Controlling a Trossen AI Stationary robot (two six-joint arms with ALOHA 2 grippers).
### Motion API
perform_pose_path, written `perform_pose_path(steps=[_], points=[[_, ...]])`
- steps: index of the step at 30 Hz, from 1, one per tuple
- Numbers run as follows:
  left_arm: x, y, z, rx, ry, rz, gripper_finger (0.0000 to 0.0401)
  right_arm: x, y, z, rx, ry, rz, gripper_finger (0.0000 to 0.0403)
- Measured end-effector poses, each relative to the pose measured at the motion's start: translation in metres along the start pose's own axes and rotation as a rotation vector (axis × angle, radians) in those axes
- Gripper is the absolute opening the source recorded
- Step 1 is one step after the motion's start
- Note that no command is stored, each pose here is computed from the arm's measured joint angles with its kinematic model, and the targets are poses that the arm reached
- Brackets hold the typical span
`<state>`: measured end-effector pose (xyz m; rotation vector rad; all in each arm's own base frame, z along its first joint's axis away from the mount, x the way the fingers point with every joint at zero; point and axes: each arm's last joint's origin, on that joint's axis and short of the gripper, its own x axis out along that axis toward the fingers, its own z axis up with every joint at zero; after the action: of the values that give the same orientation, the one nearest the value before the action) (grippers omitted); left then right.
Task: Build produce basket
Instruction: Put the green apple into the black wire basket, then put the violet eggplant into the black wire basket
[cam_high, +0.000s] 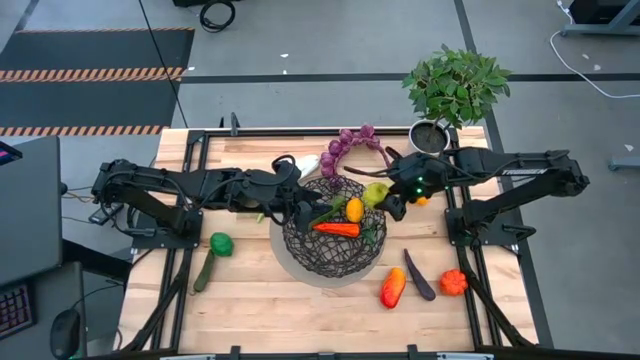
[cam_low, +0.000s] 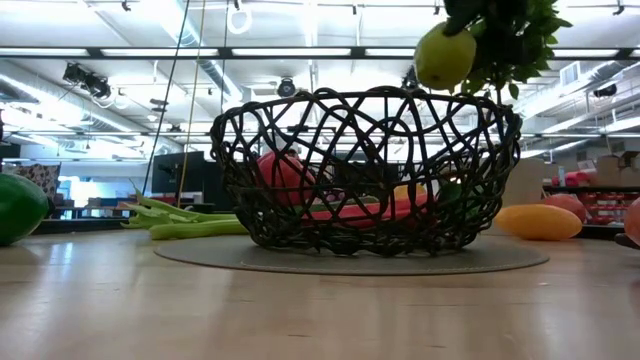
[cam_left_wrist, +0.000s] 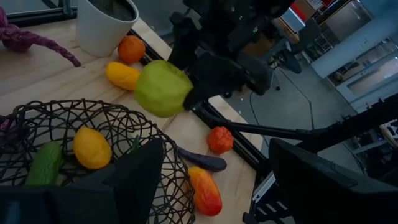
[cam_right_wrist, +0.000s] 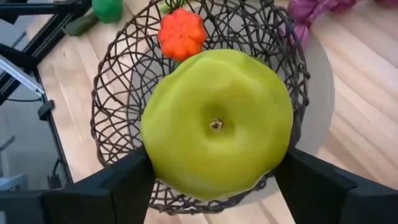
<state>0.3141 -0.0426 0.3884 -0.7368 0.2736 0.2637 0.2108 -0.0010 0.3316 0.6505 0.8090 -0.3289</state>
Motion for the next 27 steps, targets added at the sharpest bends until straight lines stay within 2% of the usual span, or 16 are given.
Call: perform_pose_path(steps=[9,15,18,22,27], points=[[0.000,0.000,-0.001,0.013,0.021,-0.016,0.0297,0.015,0.005,0.009,0.054,-0.036,0.019,0.0391],[0.000,0.000,-0.002,0.016,0.033,-0.012,0.0297,0.028,0.009,0.010,0.080,0.030,0.049,0.0388],[0.000,0.001,-0.003,0.018,0.055,-0.020,0.0297,0.029,0.009,0.004,0.115,0.132,0.083,0.0390],[0.000,0.002,-0.004,0.023,0.073,-0.010,0.0297,0.024,0.008,-0.013,0.163,0.343,0.104,0.0392],[0.000,0.002,-0.004,0.048,0.076,-0.007,0.0297,0.014,0.009,-0.045,0.239,0.648,0.010,0.0392]])
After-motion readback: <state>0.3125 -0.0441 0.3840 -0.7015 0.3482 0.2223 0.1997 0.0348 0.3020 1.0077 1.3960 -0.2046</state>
